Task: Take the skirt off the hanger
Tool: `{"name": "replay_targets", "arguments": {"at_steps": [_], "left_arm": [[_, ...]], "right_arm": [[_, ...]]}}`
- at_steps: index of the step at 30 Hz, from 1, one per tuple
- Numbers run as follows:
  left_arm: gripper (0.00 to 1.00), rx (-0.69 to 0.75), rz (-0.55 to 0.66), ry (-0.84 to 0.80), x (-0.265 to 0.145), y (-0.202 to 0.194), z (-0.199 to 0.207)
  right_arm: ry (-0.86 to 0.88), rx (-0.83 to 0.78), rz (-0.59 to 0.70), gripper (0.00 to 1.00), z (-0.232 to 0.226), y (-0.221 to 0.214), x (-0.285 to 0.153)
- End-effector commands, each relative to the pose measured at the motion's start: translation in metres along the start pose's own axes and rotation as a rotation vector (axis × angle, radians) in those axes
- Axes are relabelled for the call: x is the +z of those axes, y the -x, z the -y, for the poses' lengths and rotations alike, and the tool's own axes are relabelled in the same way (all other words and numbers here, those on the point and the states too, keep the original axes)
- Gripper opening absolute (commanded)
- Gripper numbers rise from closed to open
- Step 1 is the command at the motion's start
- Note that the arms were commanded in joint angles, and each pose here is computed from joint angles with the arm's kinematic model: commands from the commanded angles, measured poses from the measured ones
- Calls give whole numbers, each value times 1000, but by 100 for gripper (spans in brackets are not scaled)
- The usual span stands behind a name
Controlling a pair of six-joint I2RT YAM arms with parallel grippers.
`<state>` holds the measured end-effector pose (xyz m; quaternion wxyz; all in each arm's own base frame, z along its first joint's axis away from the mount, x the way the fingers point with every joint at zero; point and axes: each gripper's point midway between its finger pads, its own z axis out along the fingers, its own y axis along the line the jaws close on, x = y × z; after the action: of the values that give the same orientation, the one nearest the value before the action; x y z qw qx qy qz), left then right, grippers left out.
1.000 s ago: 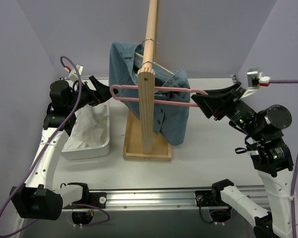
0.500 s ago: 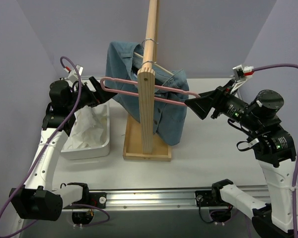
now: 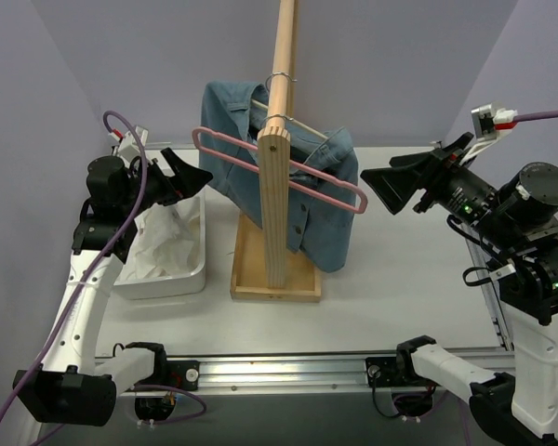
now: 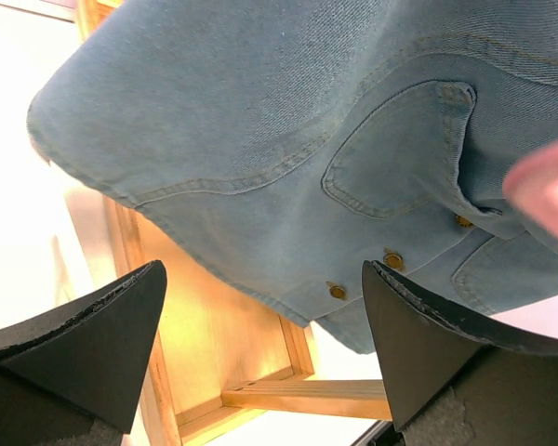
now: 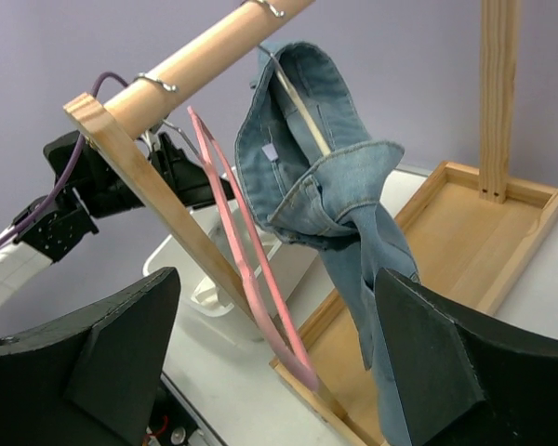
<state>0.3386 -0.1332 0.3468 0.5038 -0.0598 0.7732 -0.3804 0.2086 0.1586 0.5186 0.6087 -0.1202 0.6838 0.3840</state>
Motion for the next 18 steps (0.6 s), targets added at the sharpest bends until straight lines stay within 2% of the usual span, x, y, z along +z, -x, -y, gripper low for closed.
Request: {"name": "replay_targets", "arguments": {"at_steps": [1,5,8,13,18], "left_arm": [[95,41,46,26,-9,12,2],[95,31,42,14,-7,11,3],[95,23,42,3,-6,11,5],[95,32,53,8,-11,12,6],[95,32,49,9,-10,10,4]], "right_arm": [[-45,-31,53,83,5,20,2],[-74,-49,57,88,13,27,12],[-39,-65,-28,88,20,15,36],[-19,-123,-80,84,36,6,66],[6,-145,-127,76,46,-6,84]]}}
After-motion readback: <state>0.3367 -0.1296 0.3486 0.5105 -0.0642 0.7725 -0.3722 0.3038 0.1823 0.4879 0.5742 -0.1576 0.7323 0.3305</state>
